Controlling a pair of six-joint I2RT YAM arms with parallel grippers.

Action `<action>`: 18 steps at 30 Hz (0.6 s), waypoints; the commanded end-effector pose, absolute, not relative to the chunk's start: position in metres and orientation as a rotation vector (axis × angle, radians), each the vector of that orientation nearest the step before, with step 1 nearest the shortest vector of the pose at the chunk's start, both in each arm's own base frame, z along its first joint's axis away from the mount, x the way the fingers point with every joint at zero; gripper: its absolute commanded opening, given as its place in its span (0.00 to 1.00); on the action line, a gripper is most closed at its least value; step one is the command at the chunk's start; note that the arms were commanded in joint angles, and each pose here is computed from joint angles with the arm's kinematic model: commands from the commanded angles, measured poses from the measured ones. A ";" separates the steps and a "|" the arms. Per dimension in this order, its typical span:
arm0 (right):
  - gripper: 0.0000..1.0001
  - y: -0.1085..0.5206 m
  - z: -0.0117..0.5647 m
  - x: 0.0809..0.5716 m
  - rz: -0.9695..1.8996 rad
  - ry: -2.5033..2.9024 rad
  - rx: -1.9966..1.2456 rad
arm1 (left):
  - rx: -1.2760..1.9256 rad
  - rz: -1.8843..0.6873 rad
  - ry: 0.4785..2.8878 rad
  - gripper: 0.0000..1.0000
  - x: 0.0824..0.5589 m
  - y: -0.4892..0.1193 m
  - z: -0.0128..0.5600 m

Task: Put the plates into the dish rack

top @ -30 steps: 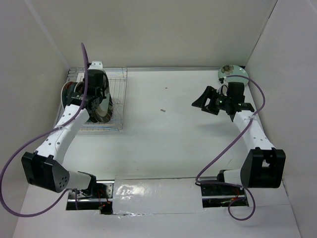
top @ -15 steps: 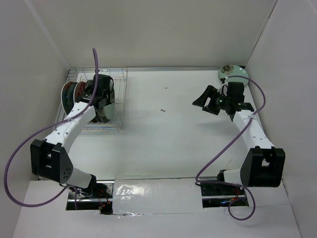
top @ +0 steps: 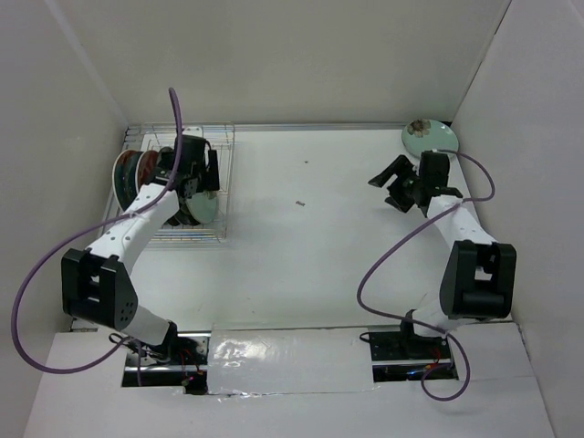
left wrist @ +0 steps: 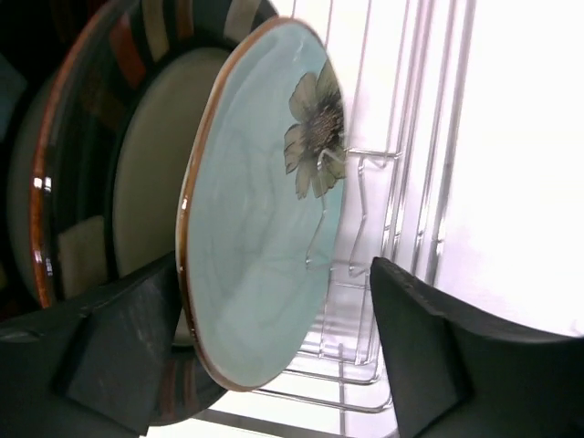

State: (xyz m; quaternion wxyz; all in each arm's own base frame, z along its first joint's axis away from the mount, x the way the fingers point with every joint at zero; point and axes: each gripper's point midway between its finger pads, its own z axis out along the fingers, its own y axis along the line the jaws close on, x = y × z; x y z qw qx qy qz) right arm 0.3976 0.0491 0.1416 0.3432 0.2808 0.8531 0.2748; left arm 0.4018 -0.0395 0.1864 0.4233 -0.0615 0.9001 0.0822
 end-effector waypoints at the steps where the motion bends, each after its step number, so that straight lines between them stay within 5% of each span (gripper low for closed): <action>1: 0.85 0.010 0.141 0.425 0.598 2.068 0.887 | -0.186 0.083 2.146 0.93 0.410 -0.055 0.232; 18: 0.87 -0.115 0.118 0.495 0.432 1.664 1.301 | 0.155 -0.509 2.102 1.00 0.352 -0.197 0.281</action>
